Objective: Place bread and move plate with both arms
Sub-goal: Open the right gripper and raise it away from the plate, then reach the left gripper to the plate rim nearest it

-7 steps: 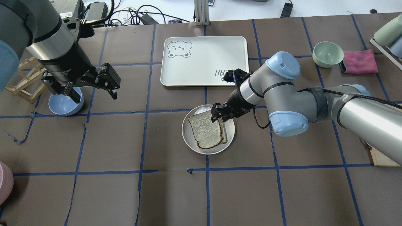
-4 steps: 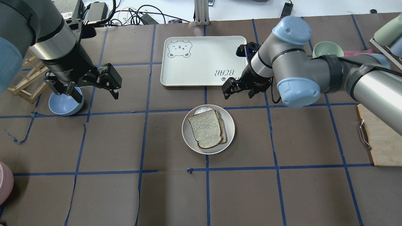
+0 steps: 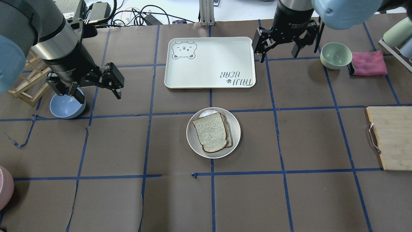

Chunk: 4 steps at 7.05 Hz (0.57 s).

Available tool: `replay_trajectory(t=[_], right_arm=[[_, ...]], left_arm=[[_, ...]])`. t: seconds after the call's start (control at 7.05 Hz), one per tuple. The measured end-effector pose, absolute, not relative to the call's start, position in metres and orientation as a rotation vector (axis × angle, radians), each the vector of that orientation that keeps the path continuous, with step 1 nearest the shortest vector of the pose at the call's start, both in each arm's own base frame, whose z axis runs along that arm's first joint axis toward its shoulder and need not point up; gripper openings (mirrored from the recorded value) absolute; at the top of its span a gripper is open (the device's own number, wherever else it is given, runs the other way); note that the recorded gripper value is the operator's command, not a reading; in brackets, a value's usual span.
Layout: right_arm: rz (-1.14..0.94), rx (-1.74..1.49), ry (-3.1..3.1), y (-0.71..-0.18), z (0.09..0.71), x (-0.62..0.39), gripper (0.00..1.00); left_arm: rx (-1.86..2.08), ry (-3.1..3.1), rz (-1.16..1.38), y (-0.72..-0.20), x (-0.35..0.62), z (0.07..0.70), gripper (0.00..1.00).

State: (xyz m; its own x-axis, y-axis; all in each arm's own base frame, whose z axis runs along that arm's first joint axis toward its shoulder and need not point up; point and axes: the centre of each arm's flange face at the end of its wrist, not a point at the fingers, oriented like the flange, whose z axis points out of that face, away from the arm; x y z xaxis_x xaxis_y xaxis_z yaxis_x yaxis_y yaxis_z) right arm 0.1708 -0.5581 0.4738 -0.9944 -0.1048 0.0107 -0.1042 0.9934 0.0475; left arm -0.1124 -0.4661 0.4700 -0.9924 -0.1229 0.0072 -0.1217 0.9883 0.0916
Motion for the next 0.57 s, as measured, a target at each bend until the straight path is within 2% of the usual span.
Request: replay_trajectory(t=[0.28, 0.57], right_arm=[[-0.099, 0.010, -3.108, -0.545, 0.479, 0.154, 1.00], [-0.036, 0.010, -3.113, -0.538, 0.493, 0.148, 1.00]], left_arm=[[0.298, -3.020, -0.151, -0.478, -0.125, 0.443, 1.00], [0.369, -2.974, -0.129, -0.488, -0.146, 0.396, 0.90]])
